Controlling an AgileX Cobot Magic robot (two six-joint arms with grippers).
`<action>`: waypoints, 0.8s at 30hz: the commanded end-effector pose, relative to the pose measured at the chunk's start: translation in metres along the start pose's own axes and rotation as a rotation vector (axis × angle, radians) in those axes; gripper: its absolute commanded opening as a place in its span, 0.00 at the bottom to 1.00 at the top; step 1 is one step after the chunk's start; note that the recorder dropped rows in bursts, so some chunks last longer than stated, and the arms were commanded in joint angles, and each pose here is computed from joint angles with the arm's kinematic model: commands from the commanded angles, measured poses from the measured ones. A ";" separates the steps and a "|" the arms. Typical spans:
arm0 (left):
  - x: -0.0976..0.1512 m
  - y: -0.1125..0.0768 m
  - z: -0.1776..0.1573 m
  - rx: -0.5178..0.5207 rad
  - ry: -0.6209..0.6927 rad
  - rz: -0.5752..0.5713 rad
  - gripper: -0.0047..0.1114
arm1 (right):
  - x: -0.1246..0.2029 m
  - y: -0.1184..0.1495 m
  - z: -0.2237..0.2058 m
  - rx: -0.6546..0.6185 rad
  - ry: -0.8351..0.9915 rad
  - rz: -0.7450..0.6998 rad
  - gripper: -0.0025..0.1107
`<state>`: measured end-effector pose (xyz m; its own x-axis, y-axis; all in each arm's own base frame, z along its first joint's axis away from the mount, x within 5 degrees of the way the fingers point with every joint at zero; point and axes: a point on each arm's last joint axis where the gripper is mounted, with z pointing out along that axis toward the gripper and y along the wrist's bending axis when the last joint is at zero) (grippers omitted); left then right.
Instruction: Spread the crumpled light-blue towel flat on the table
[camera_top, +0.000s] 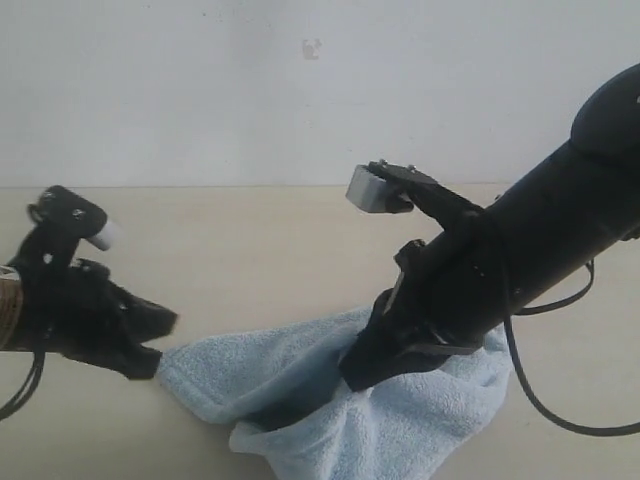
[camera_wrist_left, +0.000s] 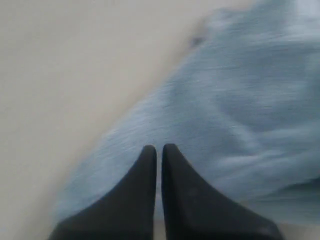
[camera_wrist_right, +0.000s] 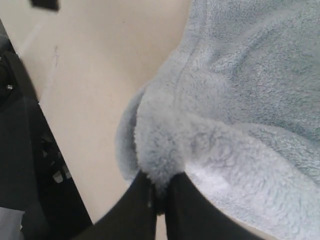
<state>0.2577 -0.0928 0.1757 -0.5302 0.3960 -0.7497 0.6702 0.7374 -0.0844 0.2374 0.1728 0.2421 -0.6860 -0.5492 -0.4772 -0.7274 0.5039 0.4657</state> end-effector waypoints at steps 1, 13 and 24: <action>-0.015 -0.036 0.006 0.503 -0.155 0.290 0.07 | 0.001 -0.006 -0.002 0.081 0.015 -0.005 0.02; 0.019 -0.015 0.041 0.405 0.029 0.502 0.38 | 0.007 -0.033 -0.009 0.392 0.047 0.163 0.02; 0.029 0.000 0.063 0.289 0.043 0.437 0.51 | 0.006 -0.031 -0.008 0.375 0.035 0.183 0.02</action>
<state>0.2720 -0.1151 0.1148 -0.1984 0.6628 -0.7221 0.9487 0.3148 0.0283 0.2561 0.1479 0.2280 -0.8099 -0.4549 -0.3702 -0.5550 0.7986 0.2329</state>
